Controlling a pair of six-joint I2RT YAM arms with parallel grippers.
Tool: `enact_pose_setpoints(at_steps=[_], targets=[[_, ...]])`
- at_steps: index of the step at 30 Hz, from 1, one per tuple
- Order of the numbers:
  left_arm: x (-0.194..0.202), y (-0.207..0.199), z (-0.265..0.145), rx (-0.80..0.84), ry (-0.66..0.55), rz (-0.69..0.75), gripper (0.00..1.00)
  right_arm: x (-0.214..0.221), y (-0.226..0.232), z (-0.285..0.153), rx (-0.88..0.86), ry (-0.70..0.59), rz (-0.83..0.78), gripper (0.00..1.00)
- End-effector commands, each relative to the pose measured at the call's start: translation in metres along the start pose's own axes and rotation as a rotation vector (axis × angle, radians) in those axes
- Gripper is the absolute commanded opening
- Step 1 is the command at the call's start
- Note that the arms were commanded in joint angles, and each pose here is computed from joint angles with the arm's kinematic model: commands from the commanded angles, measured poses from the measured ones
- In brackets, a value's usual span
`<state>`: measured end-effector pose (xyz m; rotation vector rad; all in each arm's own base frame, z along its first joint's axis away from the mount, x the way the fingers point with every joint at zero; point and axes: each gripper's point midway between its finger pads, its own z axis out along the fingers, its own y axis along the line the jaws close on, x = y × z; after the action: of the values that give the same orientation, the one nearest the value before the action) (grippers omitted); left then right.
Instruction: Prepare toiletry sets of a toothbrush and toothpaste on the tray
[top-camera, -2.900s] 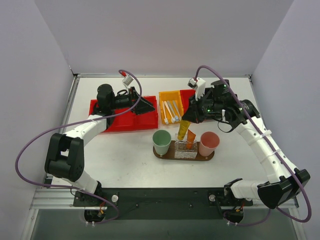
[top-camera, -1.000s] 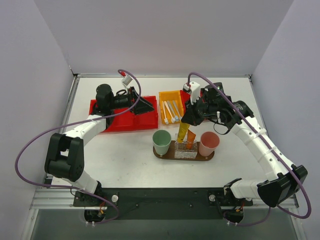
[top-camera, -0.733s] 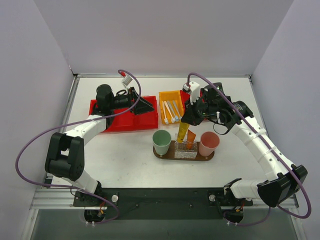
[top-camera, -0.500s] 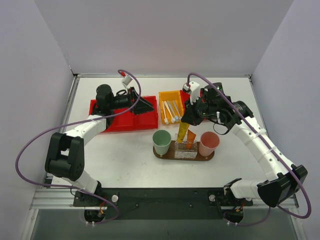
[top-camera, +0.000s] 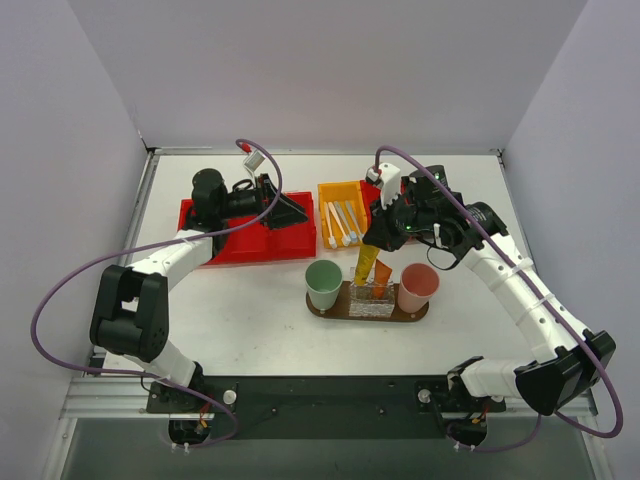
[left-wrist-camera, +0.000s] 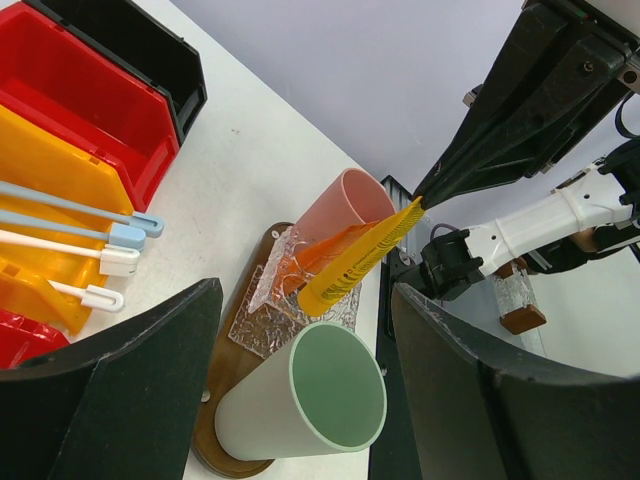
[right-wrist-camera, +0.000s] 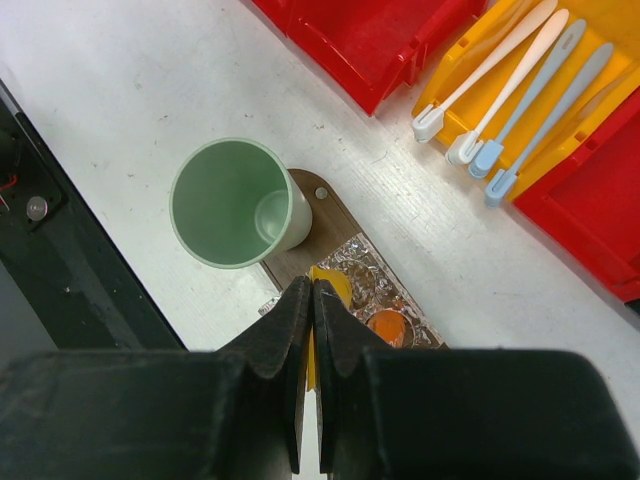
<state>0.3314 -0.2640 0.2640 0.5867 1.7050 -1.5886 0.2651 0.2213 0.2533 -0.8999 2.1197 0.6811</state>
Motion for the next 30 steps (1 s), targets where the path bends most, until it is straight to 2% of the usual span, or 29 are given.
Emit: enact_pose_setpoints(at_steps=[1, 30], targets=[[-0.0019, -0.0034, -0.0015, 0.028, -0.001, 0.042, 0.79, -0.0044, 0.0043, -0.0089, 0.002, -0.026, -0.031, 0.0], [0.0, -0.002, -0.0011, 0.033, 0.004, 0.035, 0.79, -0.0112, -0.0016, -0.017, 0.044, -0.039, -0.059, 0.0]])
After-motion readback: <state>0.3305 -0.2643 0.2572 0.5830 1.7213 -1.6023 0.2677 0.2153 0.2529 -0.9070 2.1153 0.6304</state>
